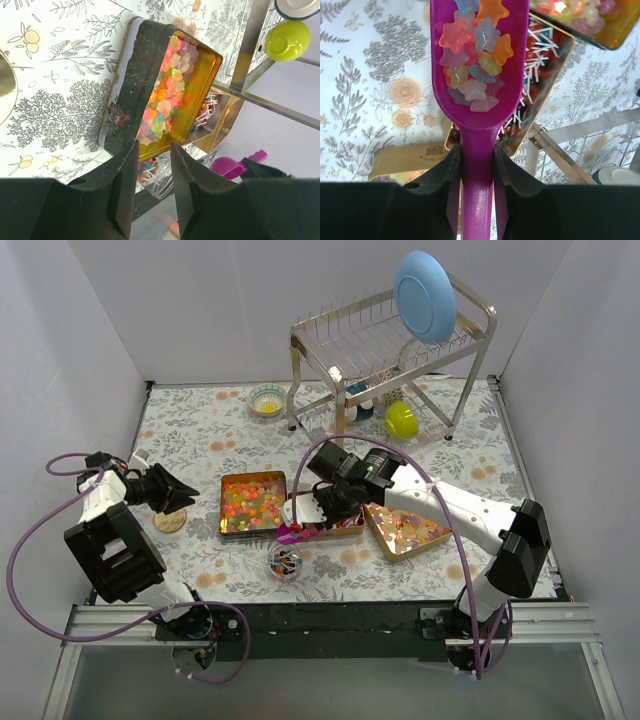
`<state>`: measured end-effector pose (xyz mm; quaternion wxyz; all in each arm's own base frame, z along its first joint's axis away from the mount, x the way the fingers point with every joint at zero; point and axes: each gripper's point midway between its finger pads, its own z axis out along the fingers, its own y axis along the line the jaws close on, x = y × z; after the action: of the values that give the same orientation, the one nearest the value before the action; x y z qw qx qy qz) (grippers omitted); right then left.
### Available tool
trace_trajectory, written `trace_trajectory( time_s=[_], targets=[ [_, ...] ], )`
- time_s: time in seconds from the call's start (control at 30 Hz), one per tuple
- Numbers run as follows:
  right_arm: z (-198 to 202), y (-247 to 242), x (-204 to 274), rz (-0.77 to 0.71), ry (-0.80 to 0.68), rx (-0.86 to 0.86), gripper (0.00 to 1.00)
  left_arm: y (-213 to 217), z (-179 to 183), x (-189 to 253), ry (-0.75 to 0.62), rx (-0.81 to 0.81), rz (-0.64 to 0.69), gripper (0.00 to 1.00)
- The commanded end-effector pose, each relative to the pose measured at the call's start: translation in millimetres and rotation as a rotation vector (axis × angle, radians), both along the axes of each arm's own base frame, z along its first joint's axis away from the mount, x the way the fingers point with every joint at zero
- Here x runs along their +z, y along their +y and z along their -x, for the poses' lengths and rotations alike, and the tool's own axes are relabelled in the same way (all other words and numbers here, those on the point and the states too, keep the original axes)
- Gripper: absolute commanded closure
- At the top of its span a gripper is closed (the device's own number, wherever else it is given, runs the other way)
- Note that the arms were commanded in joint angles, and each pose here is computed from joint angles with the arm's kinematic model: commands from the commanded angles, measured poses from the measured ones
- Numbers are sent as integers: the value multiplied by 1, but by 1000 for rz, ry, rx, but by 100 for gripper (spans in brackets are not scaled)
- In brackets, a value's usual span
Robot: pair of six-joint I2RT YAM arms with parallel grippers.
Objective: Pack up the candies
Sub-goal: Place the fake candies in the packing bottle.
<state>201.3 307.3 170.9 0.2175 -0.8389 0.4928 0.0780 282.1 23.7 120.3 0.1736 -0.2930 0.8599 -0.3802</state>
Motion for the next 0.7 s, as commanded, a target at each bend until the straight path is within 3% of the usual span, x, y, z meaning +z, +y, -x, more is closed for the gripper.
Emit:
trace_trajectory(
  time_s=[0.0, 0.33, 0.67],
  targets=[
    [17, -12, 11, 94, -80, 104, 99, 1, 2, -5, -20, -11, -14, 69],
    [22, -18, -6, 312, -180, 126, 99, -3, 4, 1, -42, -18, -2, 69],
    [21, -13, 4, 402, -285, 142, 99, -6, 6, 1, -51, -20, 11, 68]
  ],
)
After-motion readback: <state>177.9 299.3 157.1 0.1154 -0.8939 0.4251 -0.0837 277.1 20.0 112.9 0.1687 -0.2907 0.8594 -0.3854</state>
